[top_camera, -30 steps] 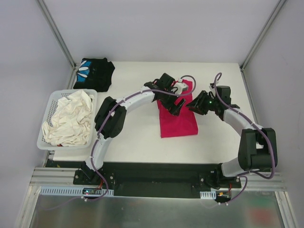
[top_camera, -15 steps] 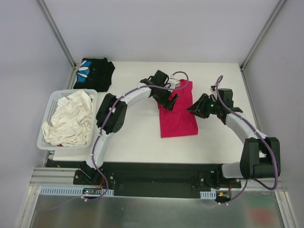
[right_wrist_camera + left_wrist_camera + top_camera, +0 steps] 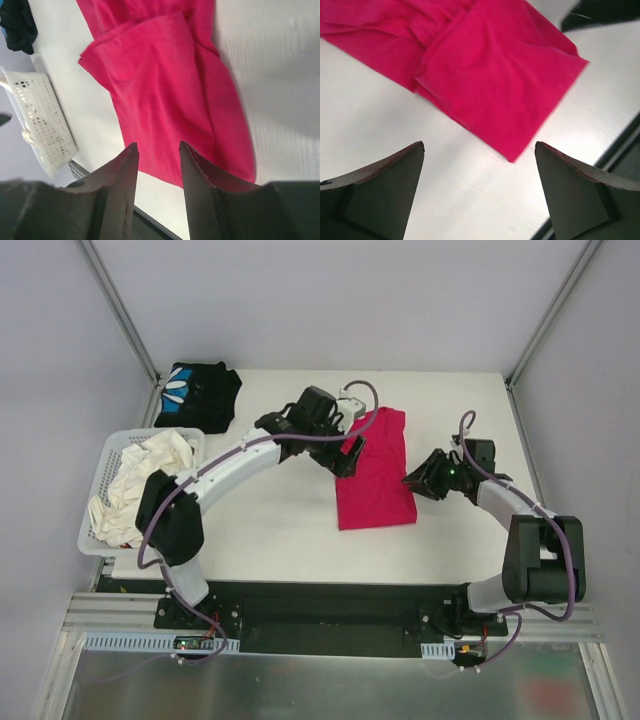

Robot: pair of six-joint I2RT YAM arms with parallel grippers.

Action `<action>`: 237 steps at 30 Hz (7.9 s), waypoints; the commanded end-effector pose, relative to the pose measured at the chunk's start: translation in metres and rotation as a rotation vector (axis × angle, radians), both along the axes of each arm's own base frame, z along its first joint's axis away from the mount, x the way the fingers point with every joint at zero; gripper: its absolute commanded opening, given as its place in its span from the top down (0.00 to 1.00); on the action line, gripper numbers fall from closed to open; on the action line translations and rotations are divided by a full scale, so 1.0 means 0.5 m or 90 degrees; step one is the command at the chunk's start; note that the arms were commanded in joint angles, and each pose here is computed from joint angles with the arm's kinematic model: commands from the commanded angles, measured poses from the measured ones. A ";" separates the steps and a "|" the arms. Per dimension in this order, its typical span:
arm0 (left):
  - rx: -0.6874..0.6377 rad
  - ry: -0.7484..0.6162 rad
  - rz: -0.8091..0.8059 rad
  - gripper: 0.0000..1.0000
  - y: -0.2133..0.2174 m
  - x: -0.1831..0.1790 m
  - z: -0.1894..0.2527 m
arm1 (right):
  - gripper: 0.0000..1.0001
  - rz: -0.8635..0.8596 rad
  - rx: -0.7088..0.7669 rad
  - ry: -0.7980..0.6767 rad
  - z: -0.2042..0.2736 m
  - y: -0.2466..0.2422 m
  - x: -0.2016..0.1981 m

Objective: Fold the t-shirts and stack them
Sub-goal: Fold the folded rectangular tshirt in 1/3 of the way, then grab one side of the 2/3 rectangular tshirt with both arms

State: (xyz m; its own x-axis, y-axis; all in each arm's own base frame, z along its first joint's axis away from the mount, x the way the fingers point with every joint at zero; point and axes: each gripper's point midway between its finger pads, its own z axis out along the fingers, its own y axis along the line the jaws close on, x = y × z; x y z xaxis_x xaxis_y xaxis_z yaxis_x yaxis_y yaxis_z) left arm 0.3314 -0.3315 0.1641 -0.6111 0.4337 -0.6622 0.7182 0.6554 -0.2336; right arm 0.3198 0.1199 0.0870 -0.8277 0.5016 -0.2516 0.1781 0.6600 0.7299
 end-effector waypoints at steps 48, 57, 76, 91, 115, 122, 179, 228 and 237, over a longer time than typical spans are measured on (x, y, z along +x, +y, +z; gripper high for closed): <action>-0.048 0.189 -0.080 0.10 -0.060 -0.233 -0.220 | 0.58 -0.009 -0.003 -0.009 -0.035 -0.037 -0.113; -0.045 0.181 -0.090 0.12 -0.076 -0.215 -0.221 | 0.59 -0.012 0.002 0.011 -0.059 -0.036 -0.114; -0.048 0.172 -0.092 0.12 -0.076 -0.214 -0.204 | 0.59 -0.021 0.031 0.074 -0.132 -0.024 -0.147; -0.042 0.193 -0.079 0.30 -0.071 -0.221 -0.218 | 0.60 -0.018 0.040 0.068 -0.118 -0.022 -0.139; -0.029 0.220 -0.072 0.76 -0.071 -0.227 -0.248 | 0.92 -0.023 0.038 0.076 -0.117 -0.023 -0.130; -0.027 0.221 -0.071 0.94 -0.068 -0.227 -0.252 | 0.99 -0.022 0.040 0.073 -0.114 -0.022 -0.128; 0.021 0.264 0.037 0.17 -0.019 -0.262 -0.240 | 0.99 -0.020 0.025 0.048 -0.099 -0.024 -0.119; 0.019 0.210 0.087 0.18 0.014 -0.135 -0.231 | 0.99 0.026 0.012 0.064 -0.132 0.040 -0.129; 0.020 0.257 0.098 0.20 0.021 -0.167 -0.252 | 0.99 0.019 0.017 0.058 -0.124 0.029 -0.133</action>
